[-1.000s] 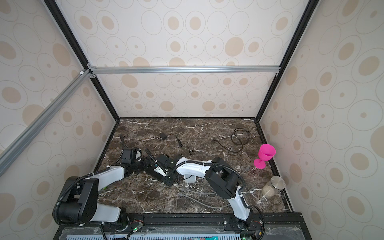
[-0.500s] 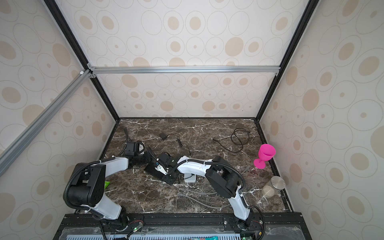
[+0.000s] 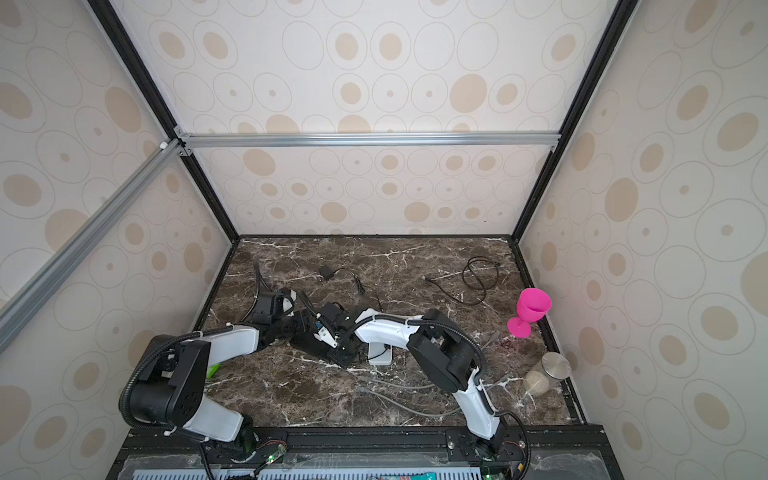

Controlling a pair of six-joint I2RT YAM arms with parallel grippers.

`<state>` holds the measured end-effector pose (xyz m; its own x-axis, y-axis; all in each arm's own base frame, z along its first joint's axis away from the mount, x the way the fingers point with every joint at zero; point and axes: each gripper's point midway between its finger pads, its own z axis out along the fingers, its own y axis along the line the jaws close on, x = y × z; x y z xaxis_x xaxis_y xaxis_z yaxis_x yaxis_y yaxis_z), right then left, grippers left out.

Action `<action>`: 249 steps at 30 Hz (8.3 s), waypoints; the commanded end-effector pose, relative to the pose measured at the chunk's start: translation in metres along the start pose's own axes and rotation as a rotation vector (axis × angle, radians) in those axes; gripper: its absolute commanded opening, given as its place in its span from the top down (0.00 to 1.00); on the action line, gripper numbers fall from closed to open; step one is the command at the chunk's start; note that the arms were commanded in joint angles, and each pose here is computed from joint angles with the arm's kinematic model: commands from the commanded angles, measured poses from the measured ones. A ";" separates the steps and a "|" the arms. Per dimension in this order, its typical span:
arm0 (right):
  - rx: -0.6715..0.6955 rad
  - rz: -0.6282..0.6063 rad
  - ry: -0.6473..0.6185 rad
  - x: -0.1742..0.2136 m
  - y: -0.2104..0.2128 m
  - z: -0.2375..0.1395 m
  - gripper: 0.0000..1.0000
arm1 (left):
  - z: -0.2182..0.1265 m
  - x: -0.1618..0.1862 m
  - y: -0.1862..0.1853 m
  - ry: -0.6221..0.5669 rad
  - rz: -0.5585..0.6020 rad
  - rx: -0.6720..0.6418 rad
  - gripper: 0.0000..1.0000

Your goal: Insert the plug into the switch port

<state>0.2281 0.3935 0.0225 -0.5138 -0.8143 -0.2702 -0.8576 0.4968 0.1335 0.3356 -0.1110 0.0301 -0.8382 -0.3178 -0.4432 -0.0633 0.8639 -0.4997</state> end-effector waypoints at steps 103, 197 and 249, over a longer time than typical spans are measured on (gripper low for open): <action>0.008 0.029 -0.157 -0.071 -0.027 -0.007 1.00 | -0.008 0.117 -0.010 0.348 -0.117 0.087 0.28; -0.108 -0.132 -0.792 -0.201 0.020 -0.085 1.00 | -0.024 0.196 -0.075 0.518 -0.032 0.374 0.28; 0.144 0.459 -0.607 0.048 -0.058 -0.194 0.36 | -0.070 0.047 -0.118 0.239 0.167 0.122 0.15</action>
<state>0.2521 0.2837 0.1942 -0.5291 -0.3749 -0.7612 -0.6835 0.7199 0.1205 0.2707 -0.1962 0.1216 -0.9284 -0.0858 -0.3615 0.1235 0.8463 -0.5183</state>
